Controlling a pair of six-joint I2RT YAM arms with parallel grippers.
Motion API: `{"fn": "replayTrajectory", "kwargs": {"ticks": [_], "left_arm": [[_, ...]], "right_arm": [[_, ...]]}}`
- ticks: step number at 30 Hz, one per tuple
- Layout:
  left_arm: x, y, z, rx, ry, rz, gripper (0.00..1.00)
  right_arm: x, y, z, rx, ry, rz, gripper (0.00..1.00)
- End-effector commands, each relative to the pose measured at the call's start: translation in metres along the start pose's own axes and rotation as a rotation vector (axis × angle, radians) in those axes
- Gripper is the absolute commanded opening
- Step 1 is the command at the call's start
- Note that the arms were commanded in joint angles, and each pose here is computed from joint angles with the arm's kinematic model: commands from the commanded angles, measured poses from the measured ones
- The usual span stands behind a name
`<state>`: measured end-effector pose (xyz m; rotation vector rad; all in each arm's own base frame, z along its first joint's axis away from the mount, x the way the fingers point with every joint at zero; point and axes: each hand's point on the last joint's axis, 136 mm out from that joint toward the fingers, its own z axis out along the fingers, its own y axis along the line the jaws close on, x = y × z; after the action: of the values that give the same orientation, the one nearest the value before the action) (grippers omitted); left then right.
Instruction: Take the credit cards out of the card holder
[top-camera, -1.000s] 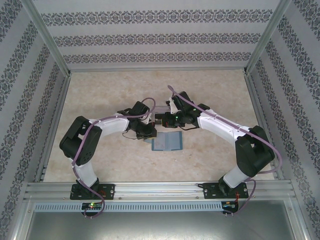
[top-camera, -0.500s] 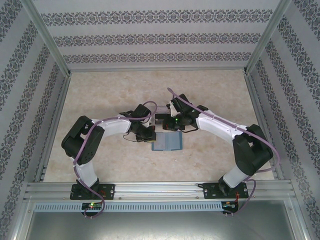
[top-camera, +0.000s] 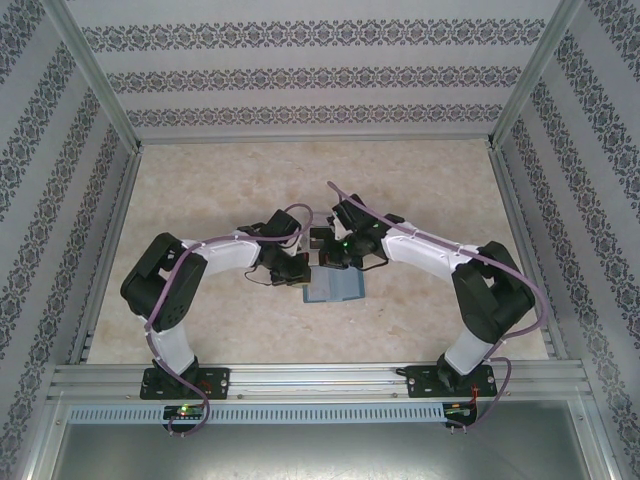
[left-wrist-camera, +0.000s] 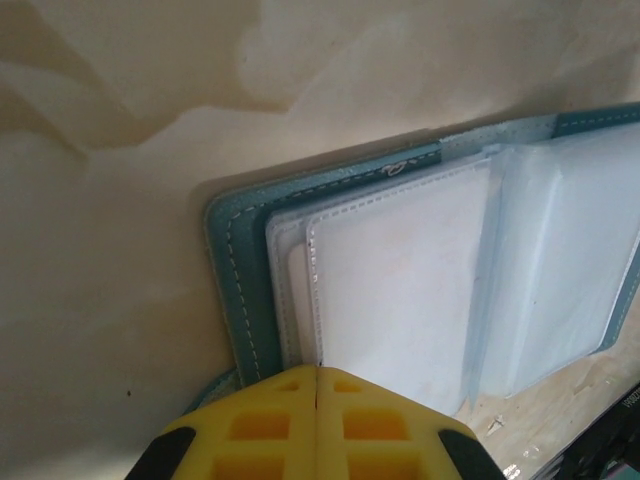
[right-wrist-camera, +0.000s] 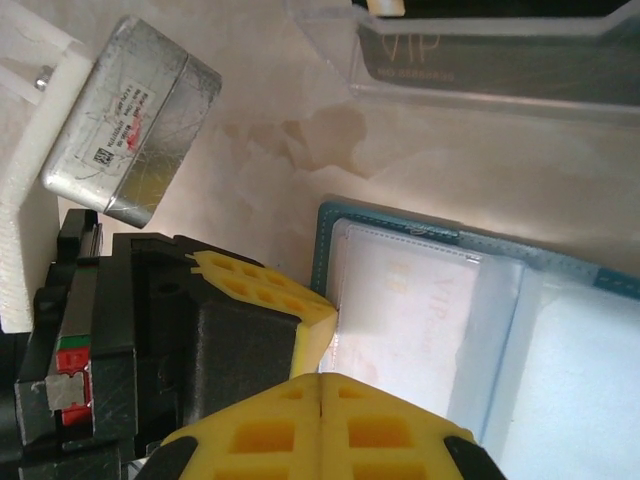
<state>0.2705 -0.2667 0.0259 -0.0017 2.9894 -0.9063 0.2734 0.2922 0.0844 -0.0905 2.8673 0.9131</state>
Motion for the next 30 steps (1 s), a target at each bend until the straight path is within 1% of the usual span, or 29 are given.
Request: {"fn": "replayTrajectory", "kwargs": {"ticks": [1, 8, 16, 19, 30], "left_arm": [[0.018, 0.006, 0.000, -0.006, 0.037, -0.013, 0.00], [0.019, 0.008, 0.000, -0.004, 0.023, -0.015, 0.00], [0.010, 0.000, -0.012, 0.001, -0.027, 0.009, 0.00], [0.011, 0.001, -0.011, -0.001, -0.024, 0.007, 0.00], [0.016, 0.011, -0.003, -0.031, 0.009, -0.009, 0.00]], "right_arm": [[0.010, 0.002, 0.011, -0.003, 0.038, 0.029, 0.05], [0.020, 0.005, 0.027, -0.005, 0.078, 0.047, 0.05], [0.026, 0.004, 0.042, -0.009, 0.128, 0.061, 0.05], [0.029, 0.007, 0.047, -0.024, 0.151, 0.058, 0.05], [0.036, -0.001, 0.061, -0.005, 0.198, 0.069, 0.05]]}}
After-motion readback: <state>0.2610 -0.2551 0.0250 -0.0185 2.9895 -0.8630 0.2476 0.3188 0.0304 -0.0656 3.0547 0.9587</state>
